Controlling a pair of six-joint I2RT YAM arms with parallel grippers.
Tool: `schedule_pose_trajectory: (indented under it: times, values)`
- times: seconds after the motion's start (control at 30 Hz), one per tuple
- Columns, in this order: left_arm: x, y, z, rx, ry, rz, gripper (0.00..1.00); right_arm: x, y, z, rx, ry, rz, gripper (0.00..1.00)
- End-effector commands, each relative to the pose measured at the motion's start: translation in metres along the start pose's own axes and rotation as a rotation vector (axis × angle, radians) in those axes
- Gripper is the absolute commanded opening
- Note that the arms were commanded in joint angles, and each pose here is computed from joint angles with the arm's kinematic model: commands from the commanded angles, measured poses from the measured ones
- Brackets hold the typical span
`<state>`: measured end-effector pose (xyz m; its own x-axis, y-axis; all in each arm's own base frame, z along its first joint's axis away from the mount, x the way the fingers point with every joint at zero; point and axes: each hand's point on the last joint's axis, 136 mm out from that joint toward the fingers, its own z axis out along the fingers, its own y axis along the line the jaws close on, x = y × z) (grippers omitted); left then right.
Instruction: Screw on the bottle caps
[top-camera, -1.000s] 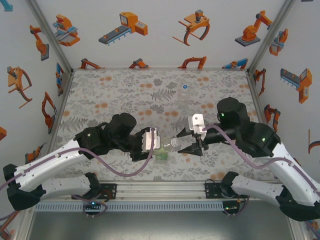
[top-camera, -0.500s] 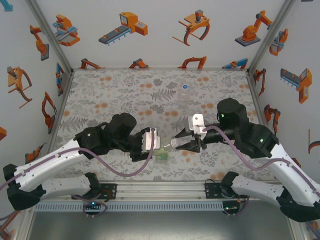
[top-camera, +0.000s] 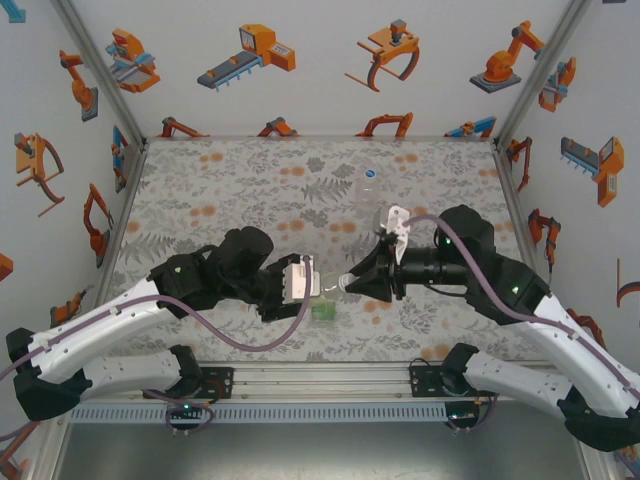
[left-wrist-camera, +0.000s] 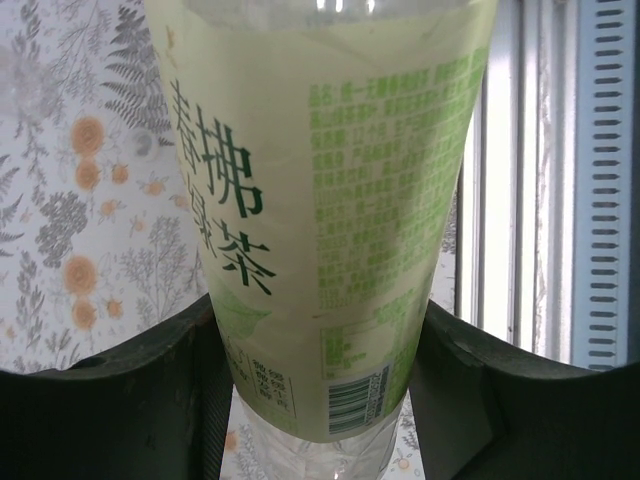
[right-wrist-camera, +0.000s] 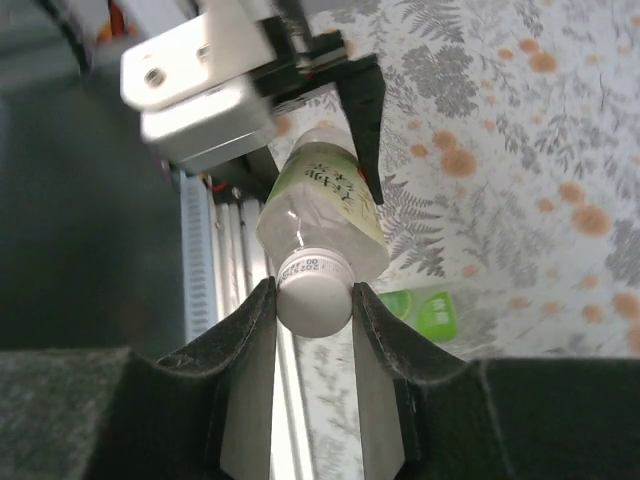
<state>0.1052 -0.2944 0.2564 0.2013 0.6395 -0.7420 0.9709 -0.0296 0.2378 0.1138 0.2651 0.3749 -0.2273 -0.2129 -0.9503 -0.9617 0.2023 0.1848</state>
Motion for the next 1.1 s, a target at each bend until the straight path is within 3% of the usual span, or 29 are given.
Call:
schedule_pose_trajectory:
  times: [0.0, 0.1, 0.2, 0.23, 0.37, 0.47, 0.63, 0.77, 1.07]
  values:
    - [-0.015, 0.013, -0.008, -0.078, -0.055, 0.028, 0.00, -0.022, -0.043, -0.004, 0.209, -0.182, 0.547, 0.00]
    - [-0.016, 0.017, -0.008, -0.102, -0.058, 0.039, 0.00, -0.006, -0.059, -0.005, 0.287, -0.197, 0.937, 0.00]
    - [-0.015, 0.021, -0.006, -0.116, -0.049, 0.043, 0.00, 0.039, -0.067, -0.014, 0.455, -0.121, 1.354, 0.00]
    - [-0.015, 0.021, -0.005, -0.114, -0.048, 0.045, 0.00, 0.052, -0.067, -0.017, 0.507, -0.092, 1.433, 0.00]
    - [-0.016, 0.021, -0.002, -0.105, -0.043, 0.043, 0.01, 0.041, -0.066, -0.014, 0.477, -0.102, 1.421, 0.00]
    - [-0.015, 0.020, -0.001, -0.097, -0.038, 0.044, 0.00, 0.029, -0.069, -0.019, 0.495, -0.106, 1.322, 0.02]
    - [-0.016, 0.018, -0.002, -0.088, -0.043, 0.044, 0.01, -0.005, -0.066, -0.017, 0.424, -0.126, 1.045, 0.30]
    - [-0.018, 0.013, -0.005, -0.065, -0.059, 0.046, 0.01, -0.031, -0.055, -0.017, 0.335, -0.154, 0.778, 0.47]
    - [-0.027, 0.002, -0.013, -0.004, -0.094, 0.045, 0.03, -0.054, 0.006, -0.020, 0.041, -0.072, -0.015, 0.54]
